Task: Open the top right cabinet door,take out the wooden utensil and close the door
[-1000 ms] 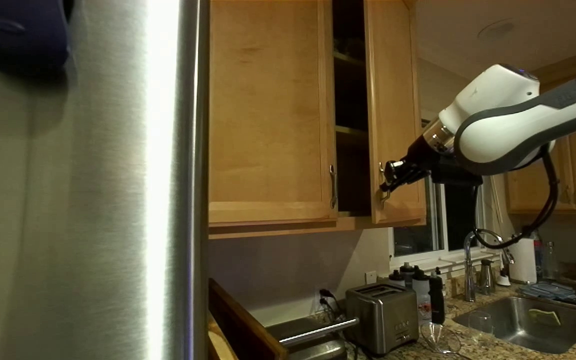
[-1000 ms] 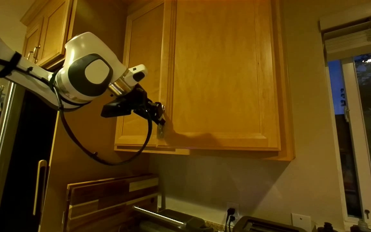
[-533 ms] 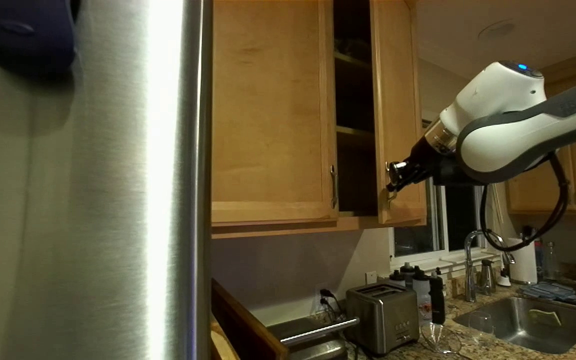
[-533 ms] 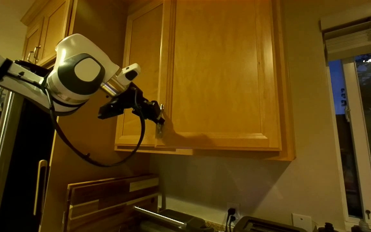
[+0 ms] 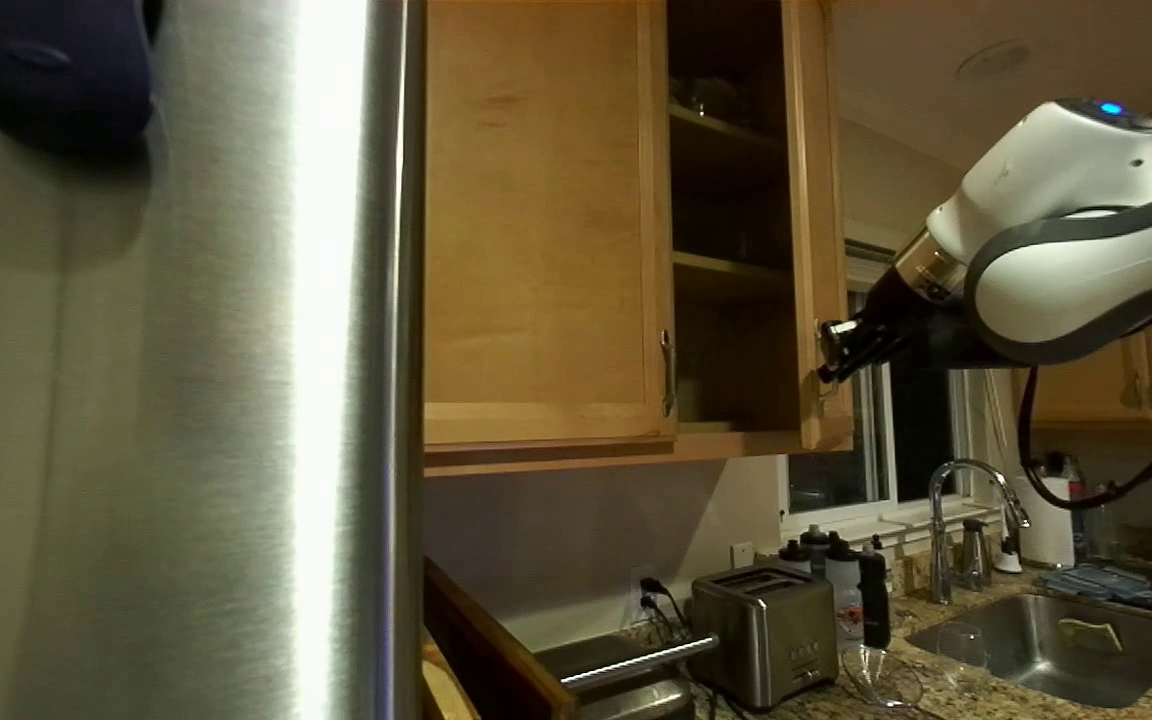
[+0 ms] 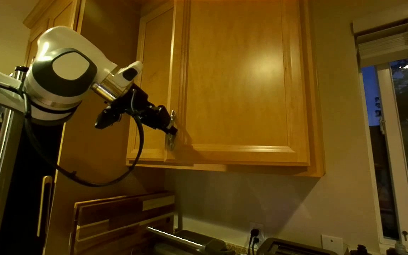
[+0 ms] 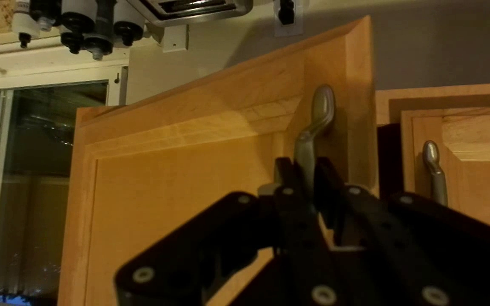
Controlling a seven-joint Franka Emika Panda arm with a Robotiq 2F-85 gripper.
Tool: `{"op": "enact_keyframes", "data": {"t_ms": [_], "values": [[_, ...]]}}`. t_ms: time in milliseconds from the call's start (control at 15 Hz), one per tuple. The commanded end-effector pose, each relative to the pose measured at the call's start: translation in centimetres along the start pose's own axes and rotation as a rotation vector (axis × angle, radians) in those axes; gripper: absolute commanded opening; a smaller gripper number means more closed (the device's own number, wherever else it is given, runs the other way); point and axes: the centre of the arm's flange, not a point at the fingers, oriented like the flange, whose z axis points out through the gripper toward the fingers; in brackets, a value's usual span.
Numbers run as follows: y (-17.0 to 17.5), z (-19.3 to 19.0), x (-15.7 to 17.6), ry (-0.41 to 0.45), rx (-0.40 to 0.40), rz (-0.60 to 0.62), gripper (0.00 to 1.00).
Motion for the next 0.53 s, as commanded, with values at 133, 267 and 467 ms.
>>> {"op": "enact_keyframes", "data": {"t_ms": [133, 267, 467], "values": [[6.8, -0.4, -2.3, -0.041, -0.176, 0.059, 0.04], [7.6, -1.0, -2.8, -0.045, -0.203, 0.074, 0.04], [8.9, -1.5, -3.4, -0.062, -0.259, 0.102, 0.04]]}}
